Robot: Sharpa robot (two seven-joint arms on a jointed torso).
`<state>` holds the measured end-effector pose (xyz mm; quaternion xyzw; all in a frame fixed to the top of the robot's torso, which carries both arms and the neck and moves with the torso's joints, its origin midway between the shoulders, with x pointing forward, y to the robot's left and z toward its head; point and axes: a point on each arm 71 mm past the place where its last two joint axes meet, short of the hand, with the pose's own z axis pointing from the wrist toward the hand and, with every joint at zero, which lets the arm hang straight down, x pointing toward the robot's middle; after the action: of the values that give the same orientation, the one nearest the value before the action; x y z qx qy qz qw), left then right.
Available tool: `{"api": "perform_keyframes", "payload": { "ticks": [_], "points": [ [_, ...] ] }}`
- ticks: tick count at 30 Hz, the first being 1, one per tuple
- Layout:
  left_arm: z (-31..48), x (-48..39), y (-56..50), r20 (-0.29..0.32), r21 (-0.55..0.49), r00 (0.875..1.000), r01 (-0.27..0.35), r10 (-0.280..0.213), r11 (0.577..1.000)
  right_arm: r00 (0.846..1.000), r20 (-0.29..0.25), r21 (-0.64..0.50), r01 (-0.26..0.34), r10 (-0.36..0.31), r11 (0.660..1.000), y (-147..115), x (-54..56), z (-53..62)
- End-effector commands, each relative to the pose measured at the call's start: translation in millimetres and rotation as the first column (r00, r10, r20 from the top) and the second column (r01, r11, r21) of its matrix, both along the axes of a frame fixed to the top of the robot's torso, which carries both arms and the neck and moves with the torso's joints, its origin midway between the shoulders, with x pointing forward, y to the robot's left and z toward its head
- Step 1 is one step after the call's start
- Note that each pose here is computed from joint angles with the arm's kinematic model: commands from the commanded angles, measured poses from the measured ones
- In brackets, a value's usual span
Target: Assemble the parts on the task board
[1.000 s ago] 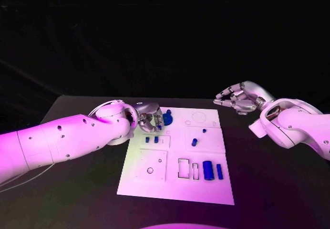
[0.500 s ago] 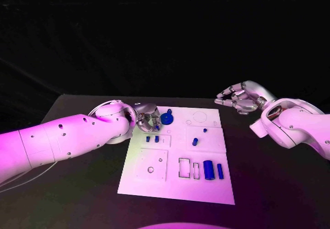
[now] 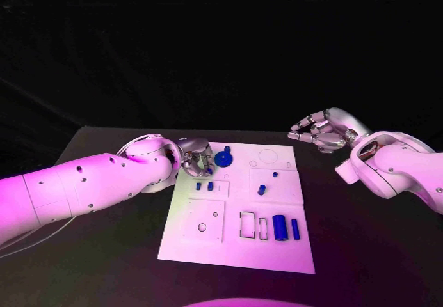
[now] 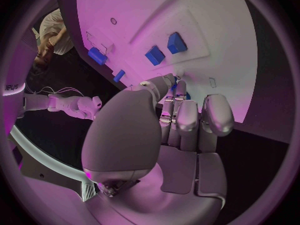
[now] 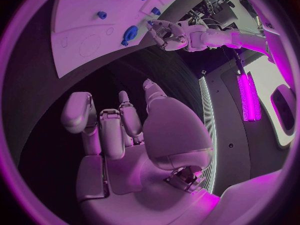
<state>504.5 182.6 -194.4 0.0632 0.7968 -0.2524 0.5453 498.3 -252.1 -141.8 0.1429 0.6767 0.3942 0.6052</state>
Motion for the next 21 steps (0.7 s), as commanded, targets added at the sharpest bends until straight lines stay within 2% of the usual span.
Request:
{"api": "perform_keyframes", "payload": {
  "ticks": [1, 21],
  "points": [
    [-0.9, -0.9, -0.4, -0.013, 0.0, 1.0, 0.005, -0.005, 1.0, 1.0, 0.009, -0.001, -0.002, 0.002, 1.0, 0.2, 0.1, 0.7],
    [-1.4, -0.8, 3.5, -0.021, 0.012, 1.0, -0.007, 0.007, 1.0, 1.0, 0.008, -0.001, -0.002, 0.002, 1.0, 0.2, 0.1, 0.6]
  ]
}}
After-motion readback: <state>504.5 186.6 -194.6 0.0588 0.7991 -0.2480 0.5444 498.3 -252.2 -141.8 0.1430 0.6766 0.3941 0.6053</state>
